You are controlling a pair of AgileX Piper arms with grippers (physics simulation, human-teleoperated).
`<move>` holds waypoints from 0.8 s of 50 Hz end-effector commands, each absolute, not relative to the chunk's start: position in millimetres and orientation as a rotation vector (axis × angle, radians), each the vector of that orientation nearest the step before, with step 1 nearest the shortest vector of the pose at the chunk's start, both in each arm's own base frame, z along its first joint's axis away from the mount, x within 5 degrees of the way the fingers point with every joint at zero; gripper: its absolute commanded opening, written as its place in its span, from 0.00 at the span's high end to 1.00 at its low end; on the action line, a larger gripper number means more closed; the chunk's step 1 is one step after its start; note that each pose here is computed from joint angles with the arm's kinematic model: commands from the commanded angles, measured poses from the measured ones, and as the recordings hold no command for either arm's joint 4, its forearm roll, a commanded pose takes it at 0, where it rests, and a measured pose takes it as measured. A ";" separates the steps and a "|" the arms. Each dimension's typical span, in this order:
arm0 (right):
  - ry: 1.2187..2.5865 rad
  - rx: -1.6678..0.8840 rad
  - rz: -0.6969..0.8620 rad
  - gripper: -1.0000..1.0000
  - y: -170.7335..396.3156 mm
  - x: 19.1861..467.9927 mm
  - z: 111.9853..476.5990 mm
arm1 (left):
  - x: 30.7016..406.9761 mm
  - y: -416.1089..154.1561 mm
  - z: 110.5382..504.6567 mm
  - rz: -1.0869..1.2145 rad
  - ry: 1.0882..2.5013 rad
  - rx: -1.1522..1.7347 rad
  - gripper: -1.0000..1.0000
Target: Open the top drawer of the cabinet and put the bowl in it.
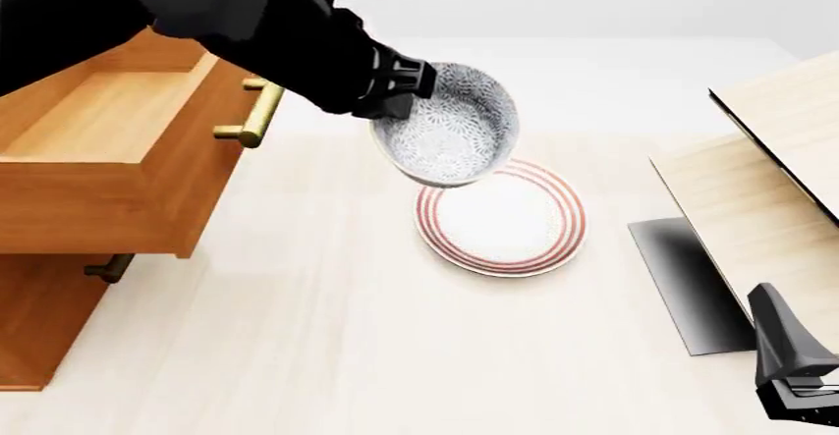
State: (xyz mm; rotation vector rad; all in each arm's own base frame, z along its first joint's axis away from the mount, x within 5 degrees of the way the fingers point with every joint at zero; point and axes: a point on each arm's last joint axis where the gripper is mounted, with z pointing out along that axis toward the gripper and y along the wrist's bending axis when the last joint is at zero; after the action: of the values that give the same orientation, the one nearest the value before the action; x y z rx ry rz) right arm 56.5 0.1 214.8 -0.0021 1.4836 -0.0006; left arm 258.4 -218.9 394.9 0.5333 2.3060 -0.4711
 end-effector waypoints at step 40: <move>1.483 -0.002 -0.001 0.00 0.0 56.4 214.5 | 263.7 -131.4 496.2 -0.341 2.205 0.342 1.00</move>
State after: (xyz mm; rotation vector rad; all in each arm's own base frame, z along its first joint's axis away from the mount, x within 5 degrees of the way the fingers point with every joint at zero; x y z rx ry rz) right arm 56.5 0.1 214.8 -0.0021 1.4835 -0.0005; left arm 269.5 -149.7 480.1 0.3944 2.2302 -0.3556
